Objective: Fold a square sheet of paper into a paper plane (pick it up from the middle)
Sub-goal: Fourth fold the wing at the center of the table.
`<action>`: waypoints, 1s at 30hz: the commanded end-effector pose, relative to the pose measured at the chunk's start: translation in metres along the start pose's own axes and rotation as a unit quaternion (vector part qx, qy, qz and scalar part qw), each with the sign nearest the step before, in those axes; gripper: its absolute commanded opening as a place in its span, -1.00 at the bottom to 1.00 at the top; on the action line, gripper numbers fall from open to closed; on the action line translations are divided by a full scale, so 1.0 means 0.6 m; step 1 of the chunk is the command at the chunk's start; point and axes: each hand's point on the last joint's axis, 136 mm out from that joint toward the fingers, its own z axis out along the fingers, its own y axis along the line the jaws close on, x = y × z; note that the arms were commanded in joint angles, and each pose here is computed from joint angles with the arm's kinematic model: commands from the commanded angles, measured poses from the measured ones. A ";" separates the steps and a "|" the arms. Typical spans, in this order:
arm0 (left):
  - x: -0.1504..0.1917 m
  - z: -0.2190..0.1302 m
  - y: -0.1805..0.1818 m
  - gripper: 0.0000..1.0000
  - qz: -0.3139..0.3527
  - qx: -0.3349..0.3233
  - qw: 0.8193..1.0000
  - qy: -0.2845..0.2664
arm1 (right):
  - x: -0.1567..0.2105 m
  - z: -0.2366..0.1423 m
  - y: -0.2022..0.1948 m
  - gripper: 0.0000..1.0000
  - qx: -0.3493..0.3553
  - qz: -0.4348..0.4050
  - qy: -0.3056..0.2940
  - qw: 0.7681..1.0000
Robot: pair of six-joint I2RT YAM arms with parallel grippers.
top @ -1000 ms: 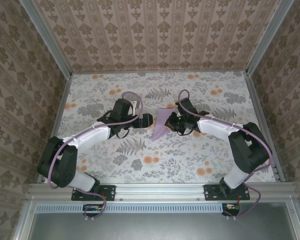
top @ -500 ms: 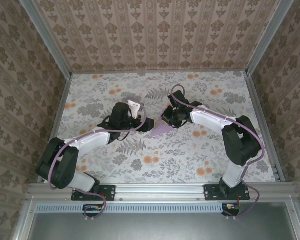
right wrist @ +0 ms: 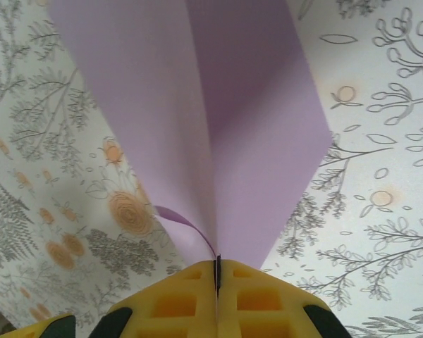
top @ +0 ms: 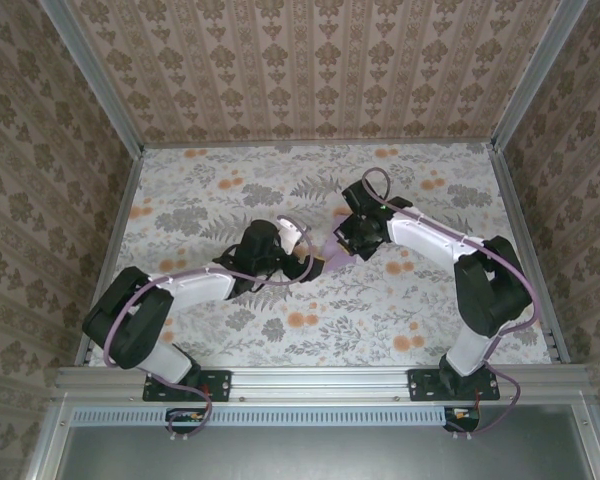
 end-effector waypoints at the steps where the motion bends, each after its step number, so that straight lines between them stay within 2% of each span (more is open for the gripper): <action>1: -0.012 0.010 0.001 0.88 0.051 0.002 0.999 -0.019 | 0.008 -0.001 0.006 -0.99 0.002 0.023 0.019 1.000; 5: -0.011 0.008 0.007 0.87 0.047 0.003 0.998 -0.032 | 0.024 -0.002 0.038 -1.00 -0.009 0.009 0.035 0.999; 9: -0.003 0.003 0.011 0.86 0.034 0.007 0.999 -0.031 | 0.037 -0.014 0.037 -1.00 -0.004 0.027 0.040 0.999; 16: 0.009 -0.007 -0.001 0.86 0.030 0.023 0.999 -0.034 | 0.029 -0.049 0.007 -1.00 0.019 0.038 -0.027 0.999; 22: 0.021 0.004 -0.006 0.81 0.035 0.036 0.998 -0.029 | 0.041 0.003 -0.013 -0.99 0.033 0.058 0.003 0.998; 30: 0.049 0.033 -0.012 0.55 0.046 0.049 0.998 -0.005 | 0.045 0.046 -0.009 -0.95 0.032 0.071 0.039 0.996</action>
